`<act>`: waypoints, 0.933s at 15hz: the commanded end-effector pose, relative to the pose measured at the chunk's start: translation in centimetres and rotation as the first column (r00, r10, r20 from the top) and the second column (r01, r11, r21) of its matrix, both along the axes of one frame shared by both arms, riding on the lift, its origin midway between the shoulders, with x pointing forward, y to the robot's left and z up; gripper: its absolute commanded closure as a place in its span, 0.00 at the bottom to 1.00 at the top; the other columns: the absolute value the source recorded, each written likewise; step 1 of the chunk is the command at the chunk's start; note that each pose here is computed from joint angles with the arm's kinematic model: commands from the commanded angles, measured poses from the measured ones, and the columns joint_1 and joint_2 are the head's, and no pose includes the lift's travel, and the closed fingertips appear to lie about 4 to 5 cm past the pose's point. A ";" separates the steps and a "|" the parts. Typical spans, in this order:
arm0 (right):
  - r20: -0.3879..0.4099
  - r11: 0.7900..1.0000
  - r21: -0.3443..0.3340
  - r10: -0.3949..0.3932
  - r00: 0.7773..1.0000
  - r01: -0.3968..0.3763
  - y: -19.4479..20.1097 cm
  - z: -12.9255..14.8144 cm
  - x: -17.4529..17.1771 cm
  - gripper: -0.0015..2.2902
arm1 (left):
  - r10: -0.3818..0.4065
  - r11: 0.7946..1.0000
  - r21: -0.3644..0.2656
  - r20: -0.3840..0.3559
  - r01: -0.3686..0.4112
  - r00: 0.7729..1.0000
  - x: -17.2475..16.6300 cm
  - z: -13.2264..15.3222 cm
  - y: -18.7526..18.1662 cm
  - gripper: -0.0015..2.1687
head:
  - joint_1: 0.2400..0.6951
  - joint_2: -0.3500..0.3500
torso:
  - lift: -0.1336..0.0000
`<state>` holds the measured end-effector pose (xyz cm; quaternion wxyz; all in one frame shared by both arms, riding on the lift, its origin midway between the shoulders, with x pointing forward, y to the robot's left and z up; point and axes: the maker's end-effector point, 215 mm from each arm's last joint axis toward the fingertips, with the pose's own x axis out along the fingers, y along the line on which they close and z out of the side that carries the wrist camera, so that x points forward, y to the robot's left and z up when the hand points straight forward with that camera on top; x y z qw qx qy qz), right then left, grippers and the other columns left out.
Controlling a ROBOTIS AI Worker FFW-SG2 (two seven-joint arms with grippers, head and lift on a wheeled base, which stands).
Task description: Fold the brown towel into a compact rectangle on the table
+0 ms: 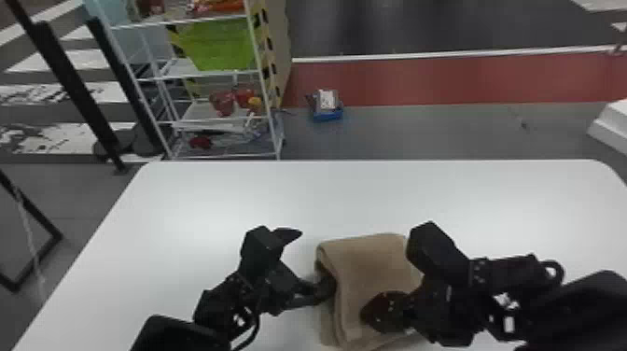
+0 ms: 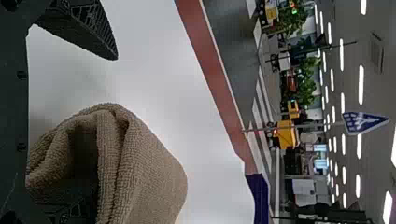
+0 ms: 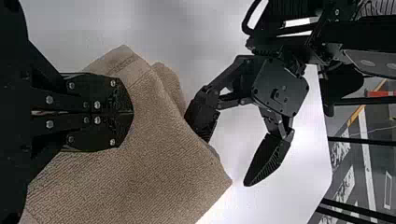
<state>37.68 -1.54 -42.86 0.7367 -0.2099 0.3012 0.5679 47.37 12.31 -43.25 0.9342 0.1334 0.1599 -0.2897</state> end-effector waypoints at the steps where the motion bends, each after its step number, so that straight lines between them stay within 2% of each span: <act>1: -0.003 1.000 0.000 0.001 1.000 -0.001 0.0 -0.2 -0.2 0.89 | -0.047 0.993 0.108 -0.013 0.048 0.999 0.3 0.3 0.8 0.03 | 1.00 0.70 | 0.08; 2: -0.004 1.000 0.002 0.004 1.000 -0.004 0.1 -0.1 -0.3 0.89 | -0.060 0.990 0.128 -0.030 0.063 0.998 0.4 0.2 1.3 0.04 | 1.00 0.70 | 0.08; 3: -0.004 1.000 0.002 0.006 1.000 -0.006 0.1 -0.2 -0.4 0.89 | -0.039 0.990 0.134 -0.040 0.044 0.998 0.7 0.1 2.2 0.04 | 1.00 0.71 | 0.08; 5: -0.011 1.000 0.003 0.009 1.000 -0.009 0.1 -0.3 -0.7 0.89 | 0.021 0.992 0.129 -0.012 -0.019 1.000 1.8 1.0 4.7 0.04 | 1.00 0.72 | 0.08; 8: -0.011 1.000 0.003 0.011 1.000 -0.011 0.0 -0.4 -0.8 0.89 | 0.142 0.984 0.095 0.083 -0.149 0.986 3.5 4.2 6.9 0.04 | 1.00 0.79 | 0.08; 9: -0.008 1.000 0.008 0.012 1.000 -0.012 0.2 -0.3 -0.8 0.89 | 0.158 0.983 0.074 0.105 -0.166 0.982 3.6 5.3 6.9 0.04 | 1.00 0.81 | 0.08; 11: -0.003 1.000 0.009 0.016 1.000 -0.016 0.3 -0.2 -0.7 0.89 | 0.140 0.987 0.065 0.118 -0.148 0.983 3.3 6.3 5.9 0.04 | 1.00 0.83 | 0.08; 14: 0.003 1.000 0.018 0.019 1.000 -0.019 0.6 -0.1 -0.7 0.89 | 0.080 0.994 0.071 0.064 -0.084 0.995 3.3 4.4 4.1 0.04 | 1.00 0.80 | 0.08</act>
